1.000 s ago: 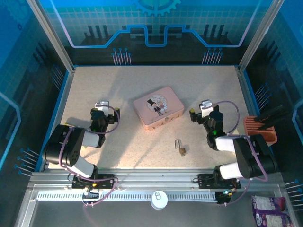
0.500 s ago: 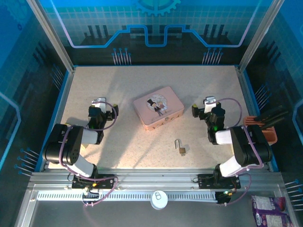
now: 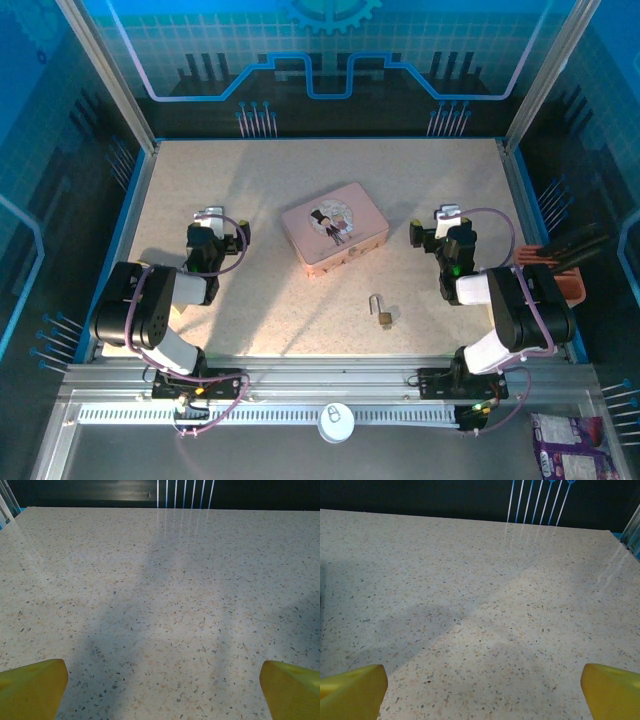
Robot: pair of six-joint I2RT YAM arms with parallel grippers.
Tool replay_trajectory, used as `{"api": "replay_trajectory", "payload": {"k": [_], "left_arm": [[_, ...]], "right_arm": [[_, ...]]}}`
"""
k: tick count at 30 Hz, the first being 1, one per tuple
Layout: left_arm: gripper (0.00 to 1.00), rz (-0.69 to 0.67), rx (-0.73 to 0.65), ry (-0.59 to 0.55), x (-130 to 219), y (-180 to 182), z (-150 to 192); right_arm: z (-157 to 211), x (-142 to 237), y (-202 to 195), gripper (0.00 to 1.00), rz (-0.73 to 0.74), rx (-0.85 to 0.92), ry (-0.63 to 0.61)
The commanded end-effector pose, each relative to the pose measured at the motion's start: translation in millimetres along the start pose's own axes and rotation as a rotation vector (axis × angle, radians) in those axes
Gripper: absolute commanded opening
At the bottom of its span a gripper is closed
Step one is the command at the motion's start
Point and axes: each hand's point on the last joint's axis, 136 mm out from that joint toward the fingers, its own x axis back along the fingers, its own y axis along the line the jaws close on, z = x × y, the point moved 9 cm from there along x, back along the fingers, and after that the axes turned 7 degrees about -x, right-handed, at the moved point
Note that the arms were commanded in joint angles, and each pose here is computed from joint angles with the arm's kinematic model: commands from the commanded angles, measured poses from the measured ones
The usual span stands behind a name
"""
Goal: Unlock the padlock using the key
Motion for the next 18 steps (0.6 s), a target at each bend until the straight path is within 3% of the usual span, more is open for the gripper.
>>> {"api": "replay_trajectory", "payload": {"k": [1, 18], "left_arm": [[0.99, 0.015, 0.029, -0.023, -1.1, 0.9, -7.7], [0.99, 0.016, 0.029, -0.023, -0.9, 0.8, -7.7]], "right_arm": [[-2.9, 0.2, -0.4, 1.00, 0.017, -0.011, -0.020], [-3.8, -1.0, -0.5, 1.00, 0.018, -0.012, -0.014]]}}
